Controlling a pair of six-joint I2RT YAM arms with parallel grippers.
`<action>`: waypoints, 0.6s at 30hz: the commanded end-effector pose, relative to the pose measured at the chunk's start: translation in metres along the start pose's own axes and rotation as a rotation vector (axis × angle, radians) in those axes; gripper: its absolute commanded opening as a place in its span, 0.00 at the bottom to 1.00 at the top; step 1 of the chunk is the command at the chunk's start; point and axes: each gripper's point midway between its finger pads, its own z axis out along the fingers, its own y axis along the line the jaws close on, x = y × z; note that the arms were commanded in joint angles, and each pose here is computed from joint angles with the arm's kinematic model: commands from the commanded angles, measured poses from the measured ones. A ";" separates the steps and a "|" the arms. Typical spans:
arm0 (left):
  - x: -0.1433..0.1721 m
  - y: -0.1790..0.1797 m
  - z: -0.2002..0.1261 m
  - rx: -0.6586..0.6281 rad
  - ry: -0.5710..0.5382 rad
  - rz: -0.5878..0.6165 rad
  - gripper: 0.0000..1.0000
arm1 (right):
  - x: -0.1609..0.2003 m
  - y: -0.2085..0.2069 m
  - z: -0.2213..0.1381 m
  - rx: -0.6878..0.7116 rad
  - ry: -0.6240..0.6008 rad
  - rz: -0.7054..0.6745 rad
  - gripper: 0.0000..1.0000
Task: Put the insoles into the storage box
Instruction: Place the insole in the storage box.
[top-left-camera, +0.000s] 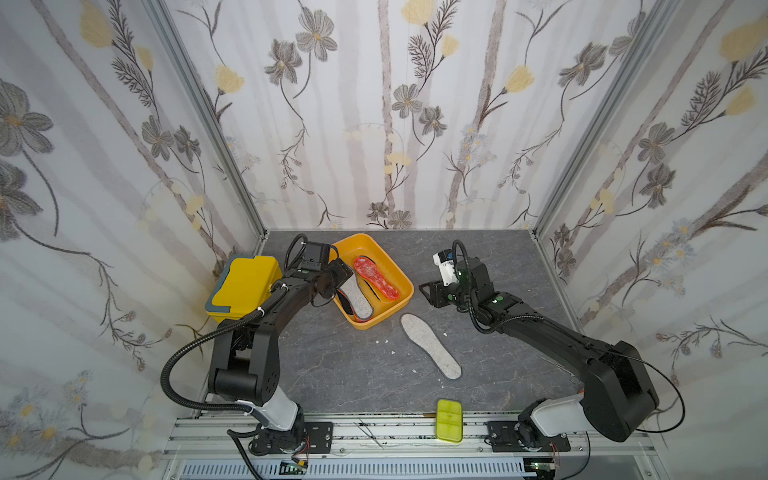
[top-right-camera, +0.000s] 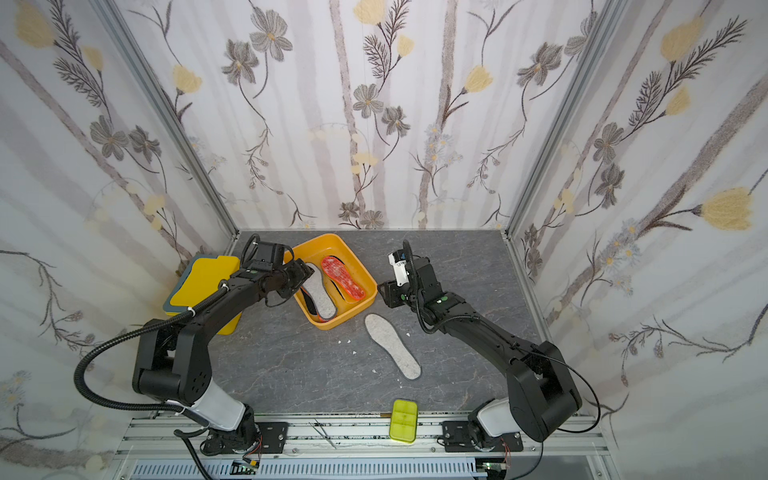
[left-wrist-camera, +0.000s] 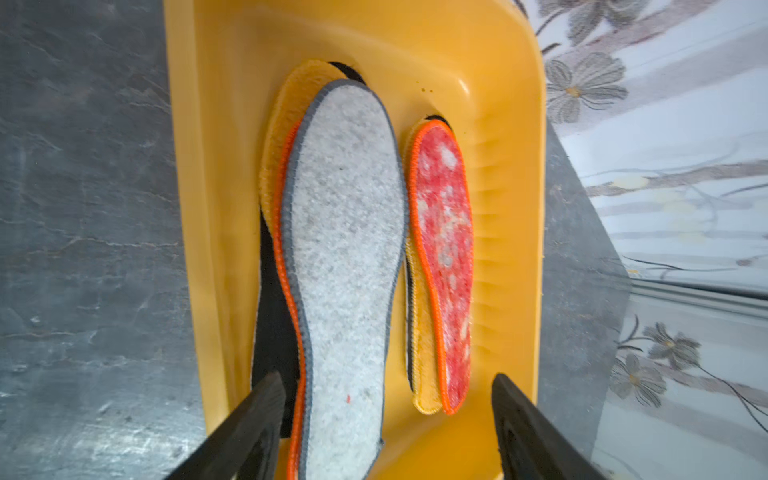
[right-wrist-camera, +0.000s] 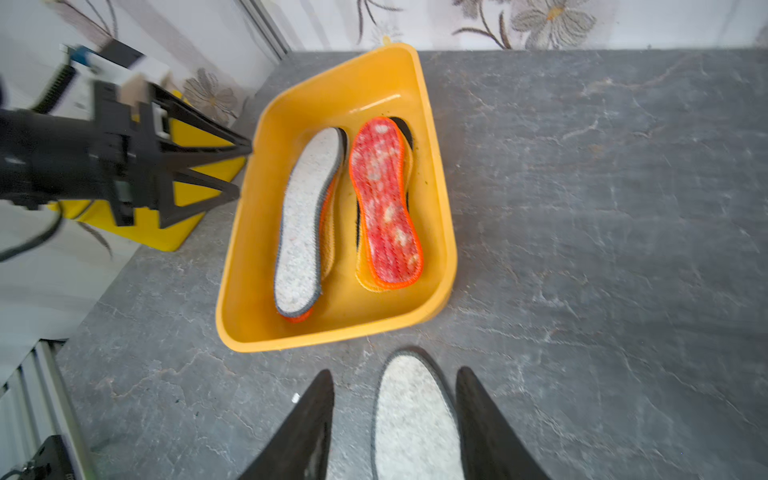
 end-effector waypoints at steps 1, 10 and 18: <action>0.004 -0.028 -0.011 0.146 0.012 0.009 0.83 | 0.036 -0.024 -0.004 0.073 0.104 0.033 0.51; 0.028 -0.055 -0.033 0.335 0.074 0.039 0.95 | 0.137 -0.039 0.010 0.083 0.327 0.087 0.59; 0.049 -0.054 -0.036 0.406 0.149 0.042 1.00 | 0.169 -0.060 0.024 0.210 0.420 0.071 0.61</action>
